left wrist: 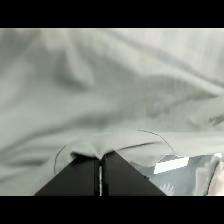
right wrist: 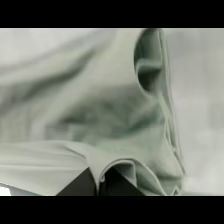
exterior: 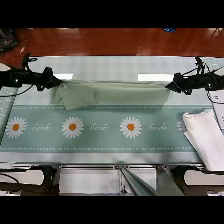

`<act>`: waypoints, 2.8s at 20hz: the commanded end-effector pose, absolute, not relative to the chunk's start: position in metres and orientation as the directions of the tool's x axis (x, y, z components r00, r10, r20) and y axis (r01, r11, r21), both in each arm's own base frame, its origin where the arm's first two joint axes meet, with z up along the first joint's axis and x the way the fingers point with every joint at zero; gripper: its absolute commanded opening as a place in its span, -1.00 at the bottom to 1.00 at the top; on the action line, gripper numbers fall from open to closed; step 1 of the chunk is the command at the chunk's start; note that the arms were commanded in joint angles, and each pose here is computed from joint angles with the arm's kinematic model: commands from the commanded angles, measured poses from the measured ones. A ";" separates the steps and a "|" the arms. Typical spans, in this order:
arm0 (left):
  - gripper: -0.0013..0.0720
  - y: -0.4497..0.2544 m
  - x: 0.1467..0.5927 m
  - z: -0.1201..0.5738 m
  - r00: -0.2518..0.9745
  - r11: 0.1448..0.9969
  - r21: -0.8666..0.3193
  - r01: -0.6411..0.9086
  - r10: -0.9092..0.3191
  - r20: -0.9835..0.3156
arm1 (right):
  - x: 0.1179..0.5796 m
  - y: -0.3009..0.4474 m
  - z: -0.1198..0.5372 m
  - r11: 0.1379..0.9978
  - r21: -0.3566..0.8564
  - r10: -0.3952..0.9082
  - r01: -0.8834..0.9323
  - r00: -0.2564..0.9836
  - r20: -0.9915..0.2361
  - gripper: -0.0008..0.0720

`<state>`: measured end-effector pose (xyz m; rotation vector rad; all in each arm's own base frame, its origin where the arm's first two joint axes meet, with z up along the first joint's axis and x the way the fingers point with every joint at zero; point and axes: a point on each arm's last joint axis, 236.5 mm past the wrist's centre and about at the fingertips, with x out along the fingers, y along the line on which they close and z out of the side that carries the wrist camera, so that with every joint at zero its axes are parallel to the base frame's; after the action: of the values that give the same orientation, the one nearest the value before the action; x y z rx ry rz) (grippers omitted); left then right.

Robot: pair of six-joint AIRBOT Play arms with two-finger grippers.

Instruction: Fold the shirts.

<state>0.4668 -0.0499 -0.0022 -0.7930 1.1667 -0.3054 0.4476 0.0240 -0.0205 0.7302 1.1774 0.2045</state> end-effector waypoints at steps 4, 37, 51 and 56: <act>-0.88 -0.067 0.531 -0.015 0.358 0.693 -0.708 -0.135 -0.632 -0.687 | 0.496 0.024 -0.035 0.678 0.687 0.544 0.262 0.450 -0.708 -0.91; 0.42 -0.062 0.386 0.039 0.526 0.896 -0.444 0.005 -0.380 -0.761 | 0.469 0.002 -0.094 0.721 0.584 0.479 0.374 0.341 -0.809 0.16; -0.86 -0.075 0.395 0.043 0.551 0.871 -0.491 0.008 -0.413 -0.725 | 0.484 0.065 -0.044 0.792 0.593 0.545 0.145 0.271 -0.794 -0.91; -0.88 -0.109 0.392 0.048 0.531 0.855 -0.515 0.071 -0.469 -0.706 | 0.427 0.034 0.032 0.892 0.449 0.402 0.060 0.351 -0.846 -0.91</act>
<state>0.3937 -0.0900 0.0451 -0.4612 0.9652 -0.2934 0.4614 0.0487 -0.0011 0.5481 1.2310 0.2639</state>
